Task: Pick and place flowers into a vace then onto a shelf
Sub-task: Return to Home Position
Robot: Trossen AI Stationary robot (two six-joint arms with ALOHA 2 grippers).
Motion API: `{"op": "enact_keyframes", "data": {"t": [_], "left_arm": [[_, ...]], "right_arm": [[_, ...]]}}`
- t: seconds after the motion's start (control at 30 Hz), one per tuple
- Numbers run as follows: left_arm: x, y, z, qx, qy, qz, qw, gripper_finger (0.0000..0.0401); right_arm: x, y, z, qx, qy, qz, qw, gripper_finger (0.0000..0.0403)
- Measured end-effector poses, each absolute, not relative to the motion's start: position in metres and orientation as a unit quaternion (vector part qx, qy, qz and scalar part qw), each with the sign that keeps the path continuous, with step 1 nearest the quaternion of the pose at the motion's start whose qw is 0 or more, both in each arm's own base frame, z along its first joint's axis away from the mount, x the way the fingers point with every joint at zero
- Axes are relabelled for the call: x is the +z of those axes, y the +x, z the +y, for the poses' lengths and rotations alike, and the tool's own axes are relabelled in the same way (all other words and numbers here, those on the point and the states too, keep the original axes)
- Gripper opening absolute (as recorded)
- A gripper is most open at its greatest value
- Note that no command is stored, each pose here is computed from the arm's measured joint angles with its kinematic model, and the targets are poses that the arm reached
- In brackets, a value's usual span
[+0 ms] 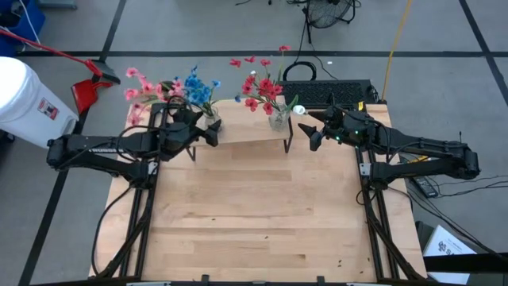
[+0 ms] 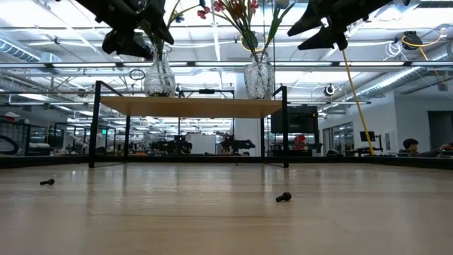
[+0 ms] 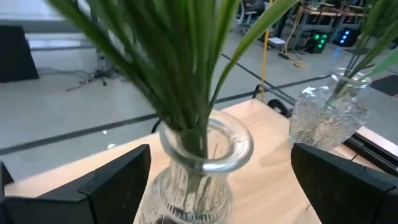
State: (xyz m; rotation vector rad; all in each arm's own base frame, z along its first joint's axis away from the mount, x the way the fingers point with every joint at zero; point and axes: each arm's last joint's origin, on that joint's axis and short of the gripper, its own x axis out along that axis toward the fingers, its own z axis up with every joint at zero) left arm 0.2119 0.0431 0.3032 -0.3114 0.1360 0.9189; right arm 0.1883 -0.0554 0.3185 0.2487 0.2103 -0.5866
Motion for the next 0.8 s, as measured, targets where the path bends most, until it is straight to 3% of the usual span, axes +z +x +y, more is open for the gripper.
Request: {"op": "enact_keyframes", "data": {"t": [0.37, 0.5, 0.67, 0.8], "left_arm": [[0.292, 0.211, 0.026, 0.396, -0.186, 0.115, 0.892, 0.0388], [0.289, 0.21, 0.011, 0.345, -0.198, 0.146, 0.906, 0.0388], [0.285, 0.208, -0.009, 0.294, -0.234, 0.174, 0.91, 0.0388], [0.279, 0.206, -0.026, 0.301, -0.292, 0.169, 0.892, 0.0388]], "right_arm": [[0.318, 0.188, -0.055, -0.288, 0.122, 0.108, 0.944, 0.0293], [0.315, 0.186, -0.055, -0.289, 0.121, 0.125, 0.941, 0.0293], [0.294, 0.176, -0.051, -0.27, 0.12, 0.246, 0.923, 0.0293], [0.276, 0.165, -0.047, -0.297, 0.219, 0.3, 0.88, 0.0293]]}}
